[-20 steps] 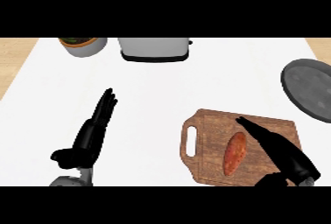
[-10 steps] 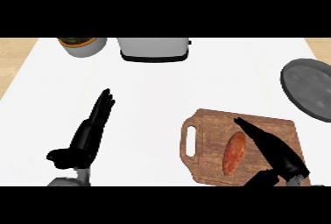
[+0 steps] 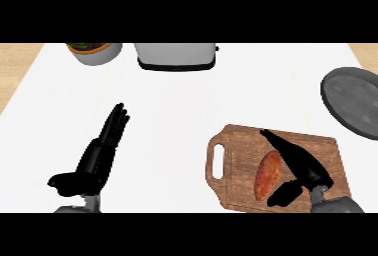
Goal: Pick the sweet potato from the cutting board and place it in the pan
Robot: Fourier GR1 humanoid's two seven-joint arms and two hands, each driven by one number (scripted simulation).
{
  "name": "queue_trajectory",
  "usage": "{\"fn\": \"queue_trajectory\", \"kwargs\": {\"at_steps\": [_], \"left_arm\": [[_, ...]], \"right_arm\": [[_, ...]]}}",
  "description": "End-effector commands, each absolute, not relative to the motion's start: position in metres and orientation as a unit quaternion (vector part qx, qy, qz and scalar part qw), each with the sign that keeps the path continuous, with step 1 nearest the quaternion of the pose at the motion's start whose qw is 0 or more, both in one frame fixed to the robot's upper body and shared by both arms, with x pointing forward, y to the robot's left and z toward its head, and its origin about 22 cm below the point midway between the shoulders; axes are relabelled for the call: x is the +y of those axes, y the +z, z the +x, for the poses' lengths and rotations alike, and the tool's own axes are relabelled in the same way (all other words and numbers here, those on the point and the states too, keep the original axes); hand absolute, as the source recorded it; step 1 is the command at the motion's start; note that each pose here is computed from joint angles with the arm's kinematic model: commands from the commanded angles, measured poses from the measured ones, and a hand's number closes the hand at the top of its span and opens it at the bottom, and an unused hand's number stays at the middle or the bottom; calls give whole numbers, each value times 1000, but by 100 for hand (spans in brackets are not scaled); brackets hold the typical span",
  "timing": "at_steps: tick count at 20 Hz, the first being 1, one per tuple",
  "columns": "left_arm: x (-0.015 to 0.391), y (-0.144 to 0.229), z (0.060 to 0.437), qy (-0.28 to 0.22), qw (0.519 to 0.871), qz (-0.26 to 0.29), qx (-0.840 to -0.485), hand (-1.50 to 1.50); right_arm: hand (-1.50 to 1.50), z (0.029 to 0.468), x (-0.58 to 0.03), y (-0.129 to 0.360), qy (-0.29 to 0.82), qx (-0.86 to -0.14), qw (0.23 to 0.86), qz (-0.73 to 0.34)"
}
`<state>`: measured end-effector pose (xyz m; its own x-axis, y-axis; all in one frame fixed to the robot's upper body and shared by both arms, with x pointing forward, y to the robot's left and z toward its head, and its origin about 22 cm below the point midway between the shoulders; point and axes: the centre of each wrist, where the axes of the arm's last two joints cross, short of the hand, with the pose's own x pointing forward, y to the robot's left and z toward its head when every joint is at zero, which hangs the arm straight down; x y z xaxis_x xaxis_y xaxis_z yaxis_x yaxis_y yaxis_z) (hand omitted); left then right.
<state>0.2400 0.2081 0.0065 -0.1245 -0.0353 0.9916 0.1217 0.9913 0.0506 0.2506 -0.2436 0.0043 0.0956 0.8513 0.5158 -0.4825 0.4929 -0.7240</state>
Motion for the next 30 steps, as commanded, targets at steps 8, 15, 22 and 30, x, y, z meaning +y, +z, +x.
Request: {"fn": "queue_trajectory", "kwargs": {"at_steps": [8, 15, 22, 30], "left_arm": [[201, 12, 244, -64, 657, -25, -751, 0], [208, 12, 232, -60, 659, -29, -749, 0], [207, 3, 246, -60, 664, -20, -745, 0], [208, 9, 243, -55, 666, -22, -743, 0]], "right_arm": [[150, 262, -232, -17, 549, -459, 673, -187], [150, 257, -231, -34, 536, -479, 659, -223], [150, 250, -243, -6, 467, -555, 613, -313], [150, 209, -331, 70, 552, -623, 467, -298]]}}
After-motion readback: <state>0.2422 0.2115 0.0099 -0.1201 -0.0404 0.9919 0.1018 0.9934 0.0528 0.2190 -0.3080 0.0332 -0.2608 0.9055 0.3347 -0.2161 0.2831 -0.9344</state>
